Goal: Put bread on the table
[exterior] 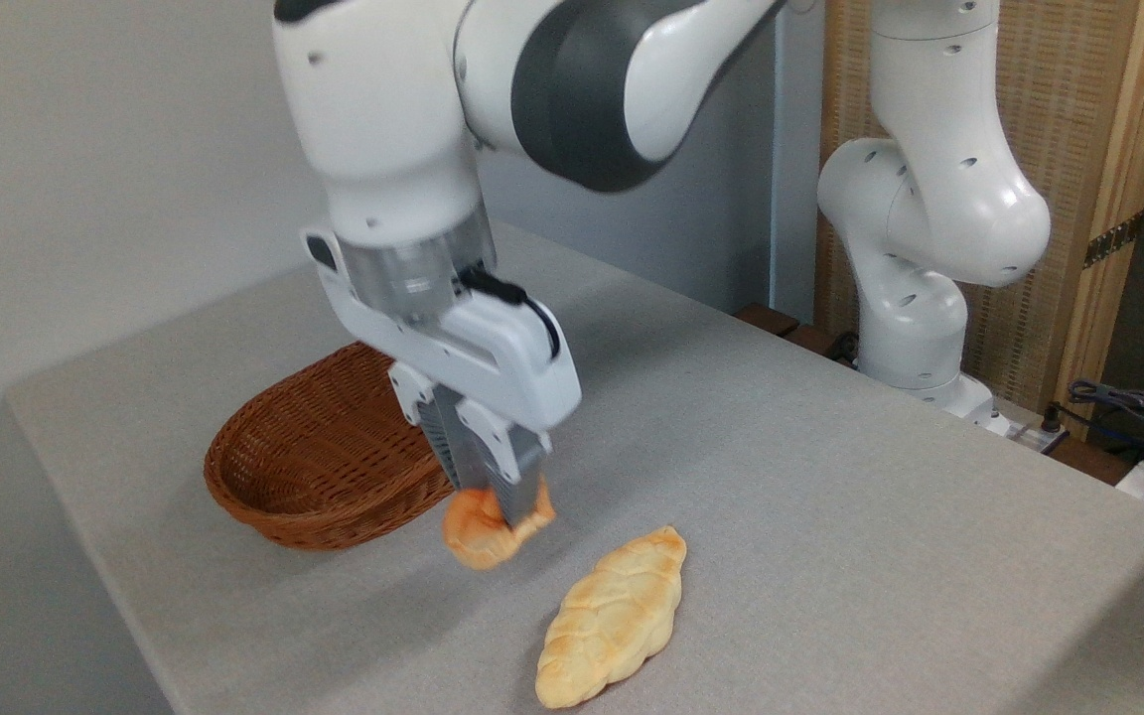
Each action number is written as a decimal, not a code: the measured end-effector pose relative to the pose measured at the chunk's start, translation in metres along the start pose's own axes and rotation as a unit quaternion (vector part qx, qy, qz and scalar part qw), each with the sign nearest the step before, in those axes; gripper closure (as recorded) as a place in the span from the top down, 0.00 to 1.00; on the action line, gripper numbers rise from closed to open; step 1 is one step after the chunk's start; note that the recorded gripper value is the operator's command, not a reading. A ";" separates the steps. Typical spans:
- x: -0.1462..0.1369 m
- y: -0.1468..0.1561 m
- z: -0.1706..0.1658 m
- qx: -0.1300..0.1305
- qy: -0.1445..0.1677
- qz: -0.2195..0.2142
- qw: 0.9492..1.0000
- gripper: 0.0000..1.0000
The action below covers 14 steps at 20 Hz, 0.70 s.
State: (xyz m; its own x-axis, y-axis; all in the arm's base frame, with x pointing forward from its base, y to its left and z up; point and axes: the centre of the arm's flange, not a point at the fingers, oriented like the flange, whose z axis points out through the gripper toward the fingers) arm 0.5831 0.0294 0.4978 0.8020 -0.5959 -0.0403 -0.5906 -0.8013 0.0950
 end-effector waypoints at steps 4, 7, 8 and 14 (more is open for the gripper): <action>0.006 0.000 0.016 -0.005 -0.014 0.004 1.000 1.00; 0.008 0.002 0.017 -0.006 -0.015 0.005 1.000 1.00; 0.008 0.002 0.017 -0.006 -0.015 0.006 1.000 1.00; 0.015 0.006 0.004 0.004 -0.003 0.012 1.000 1.00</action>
State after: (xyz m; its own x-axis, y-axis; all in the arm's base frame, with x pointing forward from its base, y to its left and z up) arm 0.5911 0.0152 0.4943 0.7865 -0.6160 -0.0441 -0.6112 -0.7866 0.0874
